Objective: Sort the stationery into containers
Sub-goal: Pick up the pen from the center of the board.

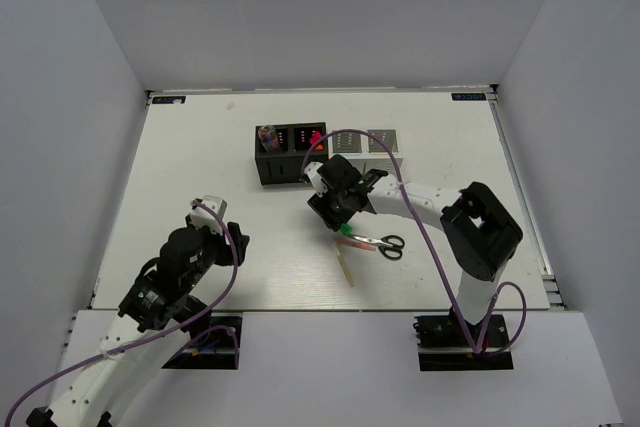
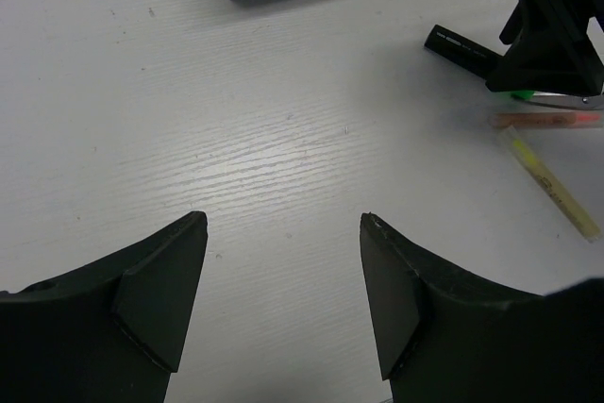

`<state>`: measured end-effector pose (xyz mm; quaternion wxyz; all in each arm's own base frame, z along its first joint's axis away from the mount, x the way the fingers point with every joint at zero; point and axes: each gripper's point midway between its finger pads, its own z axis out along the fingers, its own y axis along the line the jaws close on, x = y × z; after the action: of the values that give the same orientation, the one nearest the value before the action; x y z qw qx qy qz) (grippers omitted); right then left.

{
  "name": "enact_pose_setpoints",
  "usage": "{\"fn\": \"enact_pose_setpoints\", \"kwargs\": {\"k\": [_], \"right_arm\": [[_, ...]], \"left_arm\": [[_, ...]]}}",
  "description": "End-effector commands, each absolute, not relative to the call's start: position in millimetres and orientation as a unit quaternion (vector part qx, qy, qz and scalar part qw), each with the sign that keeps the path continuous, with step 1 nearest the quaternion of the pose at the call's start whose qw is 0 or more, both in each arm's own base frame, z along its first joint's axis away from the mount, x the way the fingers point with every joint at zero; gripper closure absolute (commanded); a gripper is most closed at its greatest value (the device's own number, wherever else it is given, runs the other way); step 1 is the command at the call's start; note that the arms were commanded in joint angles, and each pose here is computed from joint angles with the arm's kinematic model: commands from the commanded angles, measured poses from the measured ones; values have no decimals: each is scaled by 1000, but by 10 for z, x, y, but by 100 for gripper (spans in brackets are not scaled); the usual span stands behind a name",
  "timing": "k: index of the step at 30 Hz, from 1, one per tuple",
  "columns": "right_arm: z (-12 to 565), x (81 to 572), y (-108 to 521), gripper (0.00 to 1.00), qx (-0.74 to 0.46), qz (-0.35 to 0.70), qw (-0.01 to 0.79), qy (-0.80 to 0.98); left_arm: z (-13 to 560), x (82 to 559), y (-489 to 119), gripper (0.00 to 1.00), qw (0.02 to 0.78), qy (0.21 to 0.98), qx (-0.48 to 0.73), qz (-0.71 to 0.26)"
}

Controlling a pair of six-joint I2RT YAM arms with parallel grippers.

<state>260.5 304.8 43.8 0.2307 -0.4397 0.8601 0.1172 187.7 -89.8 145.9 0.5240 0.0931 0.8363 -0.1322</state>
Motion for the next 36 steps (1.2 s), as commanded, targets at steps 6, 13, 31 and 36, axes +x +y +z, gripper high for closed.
{"fn": "enact_pose_setpoints", "kwargs": {"k": [6, 13, 31, 36], "right_arm": [[471, 2781, 3217, 39, -436, 125, 268, 850], [317, 2702, 3263, 39, -449, 142, 241, 849], [-18, 2458, 3003, 78, -469, 135, 159, 858], [2, 2395, 3004, 96, -479, 145, 149, 853]], "left_arm": [[1456, 1879, -869, 24, 525, 837, 93, -125], [1445, 1876, -862, 24, 524, 837, 94, -123], [1466, 1881, -851, 24, 530, 834, 91, -122], [1475, 1878, -838, 24, 532, 833, 90, -121]]}}
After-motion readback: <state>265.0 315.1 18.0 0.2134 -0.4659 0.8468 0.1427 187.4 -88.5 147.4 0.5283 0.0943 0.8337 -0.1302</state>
